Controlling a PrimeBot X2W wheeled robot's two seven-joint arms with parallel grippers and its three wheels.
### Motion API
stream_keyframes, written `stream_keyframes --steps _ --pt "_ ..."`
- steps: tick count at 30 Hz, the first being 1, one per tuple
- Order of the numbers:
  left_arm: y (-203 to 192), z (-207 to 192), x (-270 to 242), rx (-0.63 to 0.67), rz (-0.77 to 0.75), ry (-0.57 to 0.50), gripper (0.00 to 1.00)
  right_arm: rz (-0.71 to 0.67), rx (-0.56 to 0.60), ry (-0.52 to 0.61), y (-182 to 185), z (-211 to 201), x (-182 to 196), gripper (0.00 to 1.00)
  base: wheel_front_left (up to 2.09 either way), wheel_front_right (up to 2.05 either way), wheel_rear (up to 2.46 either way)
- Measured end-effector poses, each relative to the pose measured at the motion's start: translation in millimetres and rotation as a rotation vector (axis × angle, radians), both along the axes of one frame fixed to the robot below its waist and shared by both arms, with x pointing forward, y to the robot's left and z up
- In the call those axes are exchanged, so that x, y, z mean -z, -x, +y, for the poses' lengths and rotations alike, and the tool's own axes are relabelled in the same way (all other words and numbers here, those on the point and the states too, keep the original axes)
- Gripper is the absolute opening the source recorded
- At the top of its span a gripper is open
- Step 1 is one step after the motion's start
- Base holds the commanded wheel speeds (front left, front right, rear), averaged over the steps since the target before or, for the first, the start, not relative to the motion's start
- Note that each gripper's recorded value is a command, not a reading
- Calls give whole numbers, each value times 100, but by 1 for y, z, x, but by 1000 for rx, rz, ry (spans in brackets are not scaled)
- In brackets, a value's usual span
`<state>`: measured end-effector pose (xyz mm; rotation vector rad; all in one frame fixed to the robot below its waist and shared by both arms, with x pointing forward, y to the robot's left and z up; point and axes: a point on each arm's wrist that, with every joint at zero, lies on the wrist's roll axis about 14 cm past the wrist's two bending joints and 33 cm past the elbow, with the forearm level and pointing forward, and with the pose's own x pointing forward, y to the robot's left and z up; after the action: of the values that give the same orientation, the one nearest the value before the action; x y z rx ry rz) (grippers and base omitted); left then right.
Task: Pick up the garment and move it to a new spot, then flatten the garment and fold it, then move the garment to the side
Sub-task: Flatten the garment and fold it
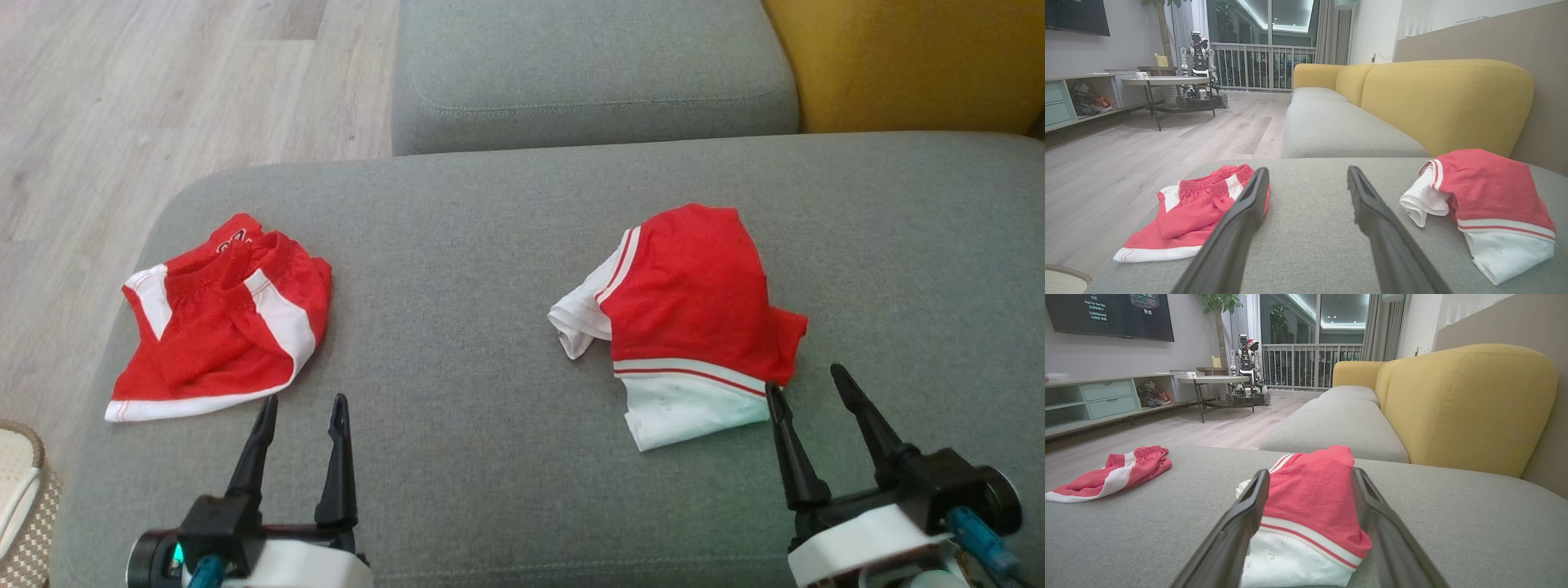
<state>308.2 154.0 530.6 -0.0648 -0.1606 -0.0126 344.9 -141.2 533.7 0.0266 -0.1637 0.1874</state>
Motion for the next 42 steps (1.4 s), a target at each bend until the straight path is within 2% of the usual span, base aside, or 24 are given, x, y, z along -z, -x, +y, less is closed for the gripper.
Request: stream_keyframes --steps 12,18,22,30,42 --pt "-3 -6 1 17 6 0 100 9 5 -1 0 -1 3 100 0 0 0" --pt "-6 -22 11 74 37 9 100 19 10 0 0 -3 6 100 0 0 0" --pt "-12 -53 32 202 106 21 100 26 9 3 -1 -2 8 100 0 0 0" --pt "-28 -139 73 548 280 72 100 31 38 9 -11 -11 10 100 0 0 0" --pt "-71 -211 104 778 425 67 100 45 148 35 -27 -47 14 100 0 0 0"
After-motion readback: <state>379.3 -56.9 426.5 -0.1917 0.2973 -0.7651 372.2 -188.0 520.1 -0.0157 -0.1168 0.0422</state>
